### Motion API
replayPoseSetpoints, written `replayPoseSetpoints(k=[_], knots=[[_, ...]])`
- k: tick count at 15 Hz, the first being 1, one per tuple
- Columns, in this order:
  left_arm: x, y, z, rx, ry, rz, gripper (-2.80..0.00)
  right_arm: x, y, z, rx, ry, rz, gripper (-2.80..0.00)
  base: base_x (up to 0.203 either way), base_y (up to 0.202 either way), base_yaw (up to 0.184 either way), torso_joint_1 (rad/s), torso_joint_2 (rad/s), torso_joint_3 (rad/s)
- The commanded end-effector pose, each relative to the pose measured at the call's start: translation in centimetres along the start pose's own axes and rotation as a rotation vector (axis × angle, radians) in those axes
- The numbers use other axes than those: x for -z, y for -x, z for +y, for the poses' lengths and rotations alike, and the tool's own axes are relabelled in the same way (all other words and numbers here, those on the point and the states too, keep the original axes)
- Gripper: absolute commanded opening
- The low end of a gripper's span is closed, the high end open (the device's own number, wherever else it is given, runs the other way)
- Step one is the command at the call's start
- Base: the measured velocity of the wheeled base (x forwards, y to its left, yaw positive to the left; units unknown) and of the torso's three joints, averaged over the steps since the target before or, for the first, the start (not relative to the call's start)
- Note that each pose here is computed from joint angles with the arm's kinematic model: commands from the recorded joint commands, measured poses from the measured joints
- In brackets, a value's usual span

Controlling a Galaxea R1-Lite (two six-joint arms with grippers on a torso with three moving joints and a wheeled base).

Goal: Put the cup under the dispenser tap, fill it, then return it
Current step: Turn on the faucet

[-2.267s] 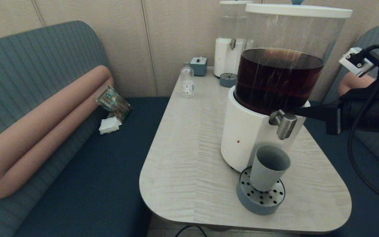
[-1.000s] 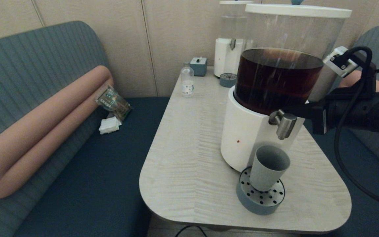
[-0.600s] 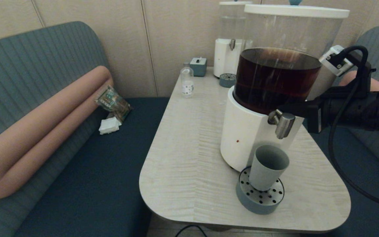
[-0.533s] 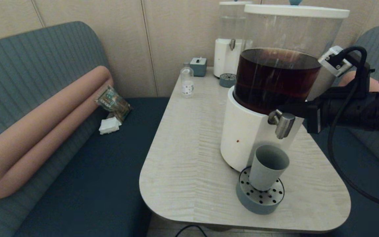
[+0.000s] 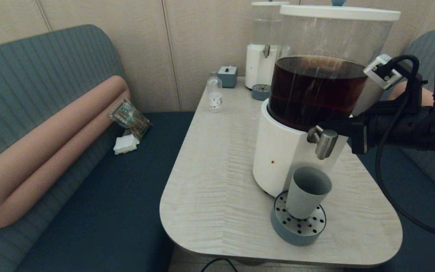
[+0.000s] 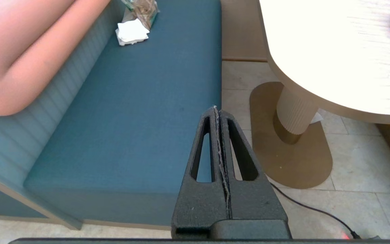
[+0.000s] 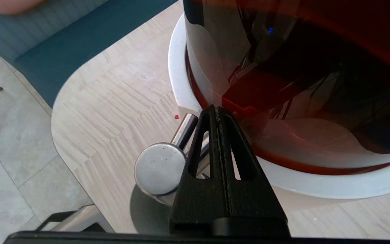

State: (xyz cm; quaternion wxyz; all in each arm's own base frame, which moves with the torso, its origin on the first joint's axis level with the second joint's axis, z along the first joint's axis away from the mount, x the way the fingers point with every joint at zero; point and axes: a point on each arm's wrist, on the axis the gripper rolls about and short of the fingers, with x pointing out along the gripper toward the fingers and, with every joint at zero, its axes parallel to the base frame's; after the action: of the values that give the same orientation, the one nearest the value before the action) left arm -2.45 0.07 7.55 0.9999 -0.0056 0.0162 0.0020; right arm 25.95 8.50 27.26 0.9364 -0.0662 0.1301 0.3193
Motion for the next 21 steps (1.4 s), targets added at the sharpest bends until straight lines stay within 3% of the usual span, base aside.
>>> replayPoseSetpoints(k=[1,5,14,21], knots=[[0.0,0.0,0.0,-0.002,0.001,0.001,-2.8,0.0,0.0,0.0,-0.005,0.017,-0.001,-2.8,0.0,0.0,0.0,0.0,0.0,0.0],[0.0,0.0,0.0,-0.001,0.001,0.001,-2.8,-0.2,0.3,0.2,-0.049,0.037,-0.018,-2.8,0.0,0.0,0.0,0.0,0.0,0.0],[0.0,0.0,0.0,-0.001,0.001,0.002,-2.8,-0.7,0.1,0.1,-0.048,0.061,-0.075,-2.8,0.0,0.0,0.0,0.0,0.0,0.0],[0.0,0.0,0.0,-0.001,0.001,0.001,-2.8,-2.2,0.9,-0.4,0.021,0.074,-0.118,-2.8,0.0,0.0,0.0,0.0,0.0,0.0]])
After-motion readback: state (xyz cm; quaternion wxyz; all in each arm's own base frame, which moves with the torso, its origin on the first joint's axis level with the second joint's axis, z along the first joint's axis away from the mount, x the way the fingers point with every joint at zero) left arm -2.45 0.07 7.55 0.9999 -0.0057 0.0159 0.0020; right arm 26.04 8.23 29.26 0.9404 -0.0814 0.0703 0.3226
